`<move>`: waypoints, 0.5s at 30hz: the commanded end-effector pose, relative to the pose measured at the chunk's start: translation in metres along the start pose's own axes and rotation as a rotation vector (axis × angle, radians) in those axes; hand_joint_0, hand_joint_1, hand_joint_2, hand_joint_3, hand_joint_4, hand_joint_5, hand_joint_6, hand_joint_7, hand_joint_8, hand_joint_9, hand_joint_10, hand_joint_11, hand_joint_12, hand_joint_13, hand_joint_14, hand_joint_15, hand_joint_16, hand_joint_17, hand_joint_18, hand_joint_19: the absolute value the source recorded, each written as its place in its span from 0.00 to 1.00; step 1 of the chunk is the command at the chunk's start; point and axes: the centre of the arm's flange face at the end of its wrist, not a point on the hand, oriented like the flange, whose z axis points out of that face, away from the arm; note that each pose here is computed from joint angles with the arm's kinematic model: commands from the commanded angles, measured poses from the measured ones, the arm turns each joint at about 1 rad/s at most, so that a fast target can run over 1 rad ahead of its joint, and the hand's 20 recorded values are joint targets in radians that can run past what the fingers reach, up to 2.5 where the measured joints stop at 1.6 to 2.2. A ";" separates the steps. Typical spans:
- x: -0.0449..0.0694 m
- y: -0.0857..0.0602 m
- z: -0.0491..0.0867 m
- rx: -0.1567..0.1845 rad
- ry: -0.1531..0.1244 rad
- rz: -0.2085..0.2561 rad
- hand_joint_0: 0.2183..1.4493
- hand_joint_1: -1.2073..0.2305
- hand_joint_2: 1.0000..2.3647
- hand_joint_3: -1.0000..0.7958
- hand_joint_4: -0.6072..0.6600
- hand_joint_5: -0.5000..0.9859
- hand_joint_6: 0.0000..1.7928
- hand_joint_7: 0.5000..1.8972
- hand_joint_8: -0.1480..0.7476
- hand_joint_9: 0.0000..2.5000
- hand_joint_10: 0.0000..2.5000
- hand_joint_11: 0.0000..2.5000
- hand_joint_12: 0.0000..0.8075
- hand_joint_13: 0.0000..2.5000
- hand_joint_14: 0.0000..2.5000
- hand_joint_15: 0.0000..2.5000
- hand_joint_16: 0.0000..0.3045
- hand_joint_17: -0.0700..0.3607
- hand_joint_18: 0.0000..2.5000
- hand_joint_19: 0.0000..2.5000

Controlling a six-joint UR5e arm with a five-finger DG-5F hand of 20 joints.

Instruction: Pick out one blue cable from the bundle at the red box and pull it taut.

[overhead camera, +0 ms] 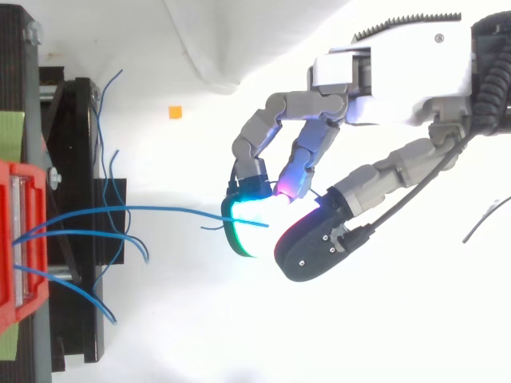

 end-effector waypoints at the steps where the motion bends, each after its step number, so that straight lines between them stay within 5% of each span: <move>1: 0.000 0.000 0.000 0.001 0.000 0.000 0.34 0.34 0.01 0.40 0.48 0.28 0.52 0.27 0.53 0.42 0.01 0.24 0.47 0.36 0.01 0.25 0.18 0.45 0.27 0.27; 15: 0.000 0.000 0.000 0.001 0.000 0.000 0.34 0.34 0.01 0.40 0.48 0.28 0.52 0.27 0.53 0.42 0.01 0.24 0.47 0.36 0.01 0.25 0.18 0.45 0.27 0.27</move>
